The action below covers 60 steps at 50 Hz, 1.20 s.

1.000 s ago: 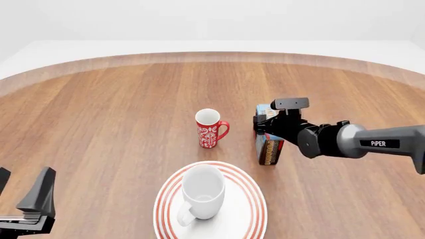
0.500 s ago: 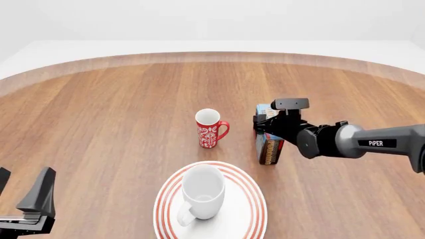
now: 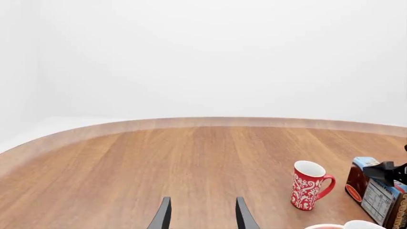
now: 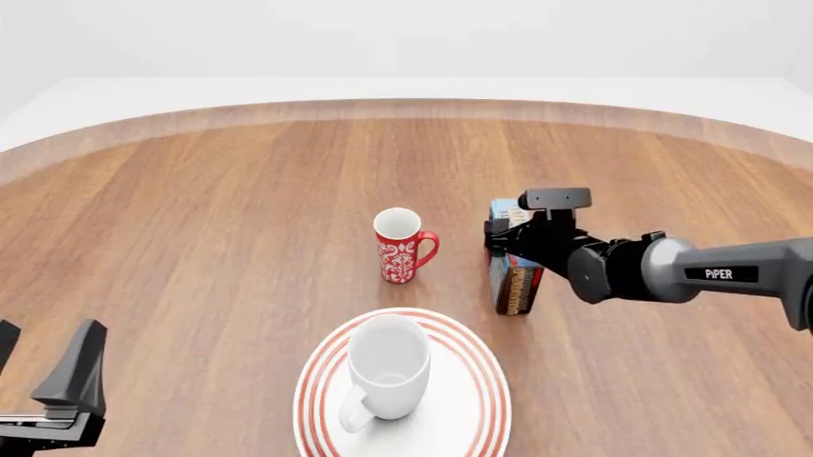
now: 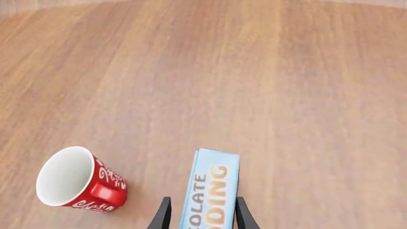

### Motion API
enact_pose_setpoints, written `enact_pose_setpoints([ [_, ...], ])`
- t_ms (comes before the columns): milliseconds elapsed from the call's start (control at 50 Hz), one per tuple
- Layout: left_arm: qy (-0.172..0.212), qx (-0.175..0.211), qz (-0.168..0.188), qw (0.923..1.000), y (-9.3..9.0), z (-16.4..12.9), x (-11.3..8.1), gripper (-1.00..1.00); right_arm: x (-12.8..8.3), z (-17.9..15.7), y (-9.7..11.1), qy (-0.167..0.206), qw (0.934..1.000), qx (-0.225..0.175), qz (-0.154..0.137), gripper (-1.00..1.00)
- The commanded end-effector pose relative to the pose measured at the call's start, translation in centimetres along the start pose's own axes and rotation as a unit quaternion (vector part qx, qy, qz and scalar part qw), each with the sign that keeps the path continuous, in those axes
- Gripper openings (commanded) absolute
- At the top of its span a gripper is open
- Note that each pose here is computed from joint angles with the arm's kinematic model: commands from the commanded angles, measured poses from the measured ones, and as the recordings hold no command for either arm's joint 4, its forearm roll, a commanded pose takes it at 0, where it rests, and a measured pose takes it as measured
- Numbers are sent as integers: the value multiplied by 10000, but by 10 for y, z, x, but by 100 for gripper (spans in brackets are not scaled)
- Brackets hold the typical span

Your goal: Pick up the white mug and put it on the plate, and put the chocolate pudding to the right of the plate.

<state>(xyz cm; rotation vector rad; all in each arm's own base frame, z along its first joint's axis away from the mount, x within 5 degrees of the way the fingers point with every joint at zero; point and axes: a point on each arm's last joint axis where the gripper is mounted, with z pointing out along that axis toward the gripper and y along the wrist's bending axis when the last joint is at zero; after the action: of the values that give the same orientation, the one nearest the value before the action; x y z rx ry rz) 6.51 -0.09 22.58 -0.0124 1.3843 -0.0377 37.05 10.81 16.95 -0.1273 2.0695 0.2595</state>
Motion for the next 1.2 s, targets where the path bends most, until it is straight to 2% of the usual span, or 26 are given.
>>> enact_pose_setpoints([
  [20, 0, 0, 0, 10000, 0, 0, 0, 100, 24, 8, -13, 427, 9983, 105, -380, 100],
  [280, 0, 0, 0, 10000, 0, 0, 0, 100, 24, 8, -13, 427, 9983, 105, -380, 100],
  [300, -1, -2, 0, 10000, 0, 0, 0, 100, 31, 12, -18, 516, 9977, 150, -419, 100],
  [320, -1, -1, 0, 10000, 0, 0, 0, 100, 31, 9, -19, 476, 9974, 158, -516, -100],
  [780, 0, -3, 0, 10000, 0, 0, 0, 100, 24, 3, -17, 383, 9977, 135, -541, -100],
  [1200, -1, -3, 0, 10000, 0, 0, 0, 100, -1, -26, -10, 87, 9987, 71, -488, -100],
])
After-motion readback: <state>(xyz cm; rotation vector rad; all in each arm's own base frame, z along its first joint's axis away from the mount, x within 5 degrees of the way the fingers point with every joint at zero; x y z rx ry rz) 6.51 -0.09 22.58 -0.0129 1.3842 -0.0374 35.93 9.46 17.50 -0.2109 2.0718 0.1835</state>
